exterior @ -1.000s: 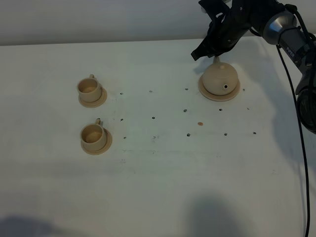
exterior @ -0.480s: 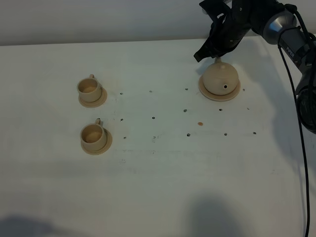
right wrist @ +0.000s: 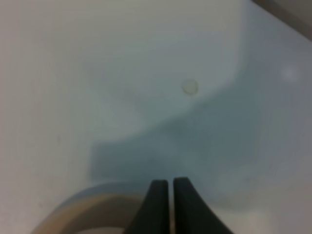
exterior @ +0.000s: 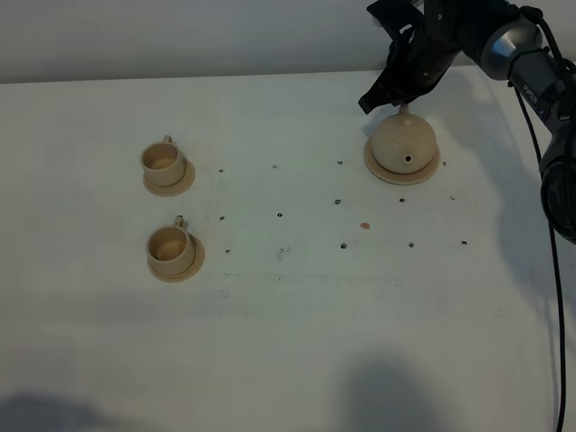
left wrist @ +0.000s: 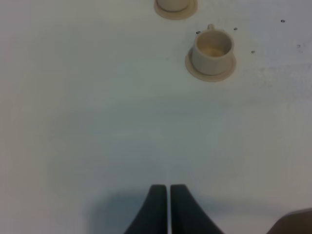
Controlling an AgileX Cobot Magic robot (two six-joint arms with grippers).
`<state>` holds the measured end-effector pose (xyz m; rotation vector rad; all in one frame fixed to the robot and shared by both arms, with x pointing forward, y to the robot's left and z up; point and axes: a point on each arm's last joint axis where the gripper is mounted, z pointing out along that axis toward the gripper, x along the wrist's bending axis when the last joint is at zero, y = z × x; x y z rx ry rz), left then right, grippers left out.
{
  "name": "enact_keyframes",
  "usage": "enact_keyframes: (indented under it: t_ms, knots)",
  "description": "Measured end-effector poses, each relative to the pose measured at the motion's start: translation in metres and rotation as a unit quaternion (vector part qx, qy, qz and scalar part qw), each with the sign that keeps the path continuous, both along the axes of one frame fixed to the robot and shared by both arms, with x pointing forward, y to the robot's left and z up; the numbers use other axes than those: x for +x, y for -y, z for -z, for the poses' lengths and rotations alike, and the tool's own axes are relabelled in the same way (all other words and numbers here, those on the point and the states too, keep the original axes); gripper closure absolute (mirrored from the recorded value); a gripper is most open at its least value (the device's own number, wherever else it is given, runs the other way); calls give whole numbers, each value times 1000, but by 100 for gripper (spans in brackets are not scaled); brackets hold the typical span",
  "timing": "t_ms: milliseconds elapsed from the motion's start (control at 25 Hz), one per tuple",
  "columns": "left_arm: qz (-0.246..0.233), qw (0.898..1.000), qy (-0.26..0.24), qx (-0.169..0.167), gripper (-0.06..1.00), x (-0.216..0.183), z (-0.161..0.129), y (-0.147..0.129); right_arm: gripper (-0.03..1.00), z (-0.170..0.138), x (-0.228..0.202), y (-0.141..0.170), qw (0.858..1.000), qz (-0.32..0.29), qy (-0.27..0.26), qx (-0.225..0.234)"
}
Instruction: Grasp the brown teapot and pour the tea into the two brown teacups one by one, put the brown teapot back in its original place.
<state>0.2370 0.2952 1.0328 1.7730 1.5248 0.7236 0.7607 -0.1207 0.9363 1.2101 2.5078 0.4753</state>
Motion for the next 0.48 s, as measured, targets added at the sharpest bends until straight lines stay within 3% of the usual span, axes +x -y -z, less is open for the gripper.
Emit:
enact_keyframes:
  t_ms: [480]
  knots:
    - [0,1000,0,0,96,0,0,0,95,-1,-6,4,999,29,-34,-10]
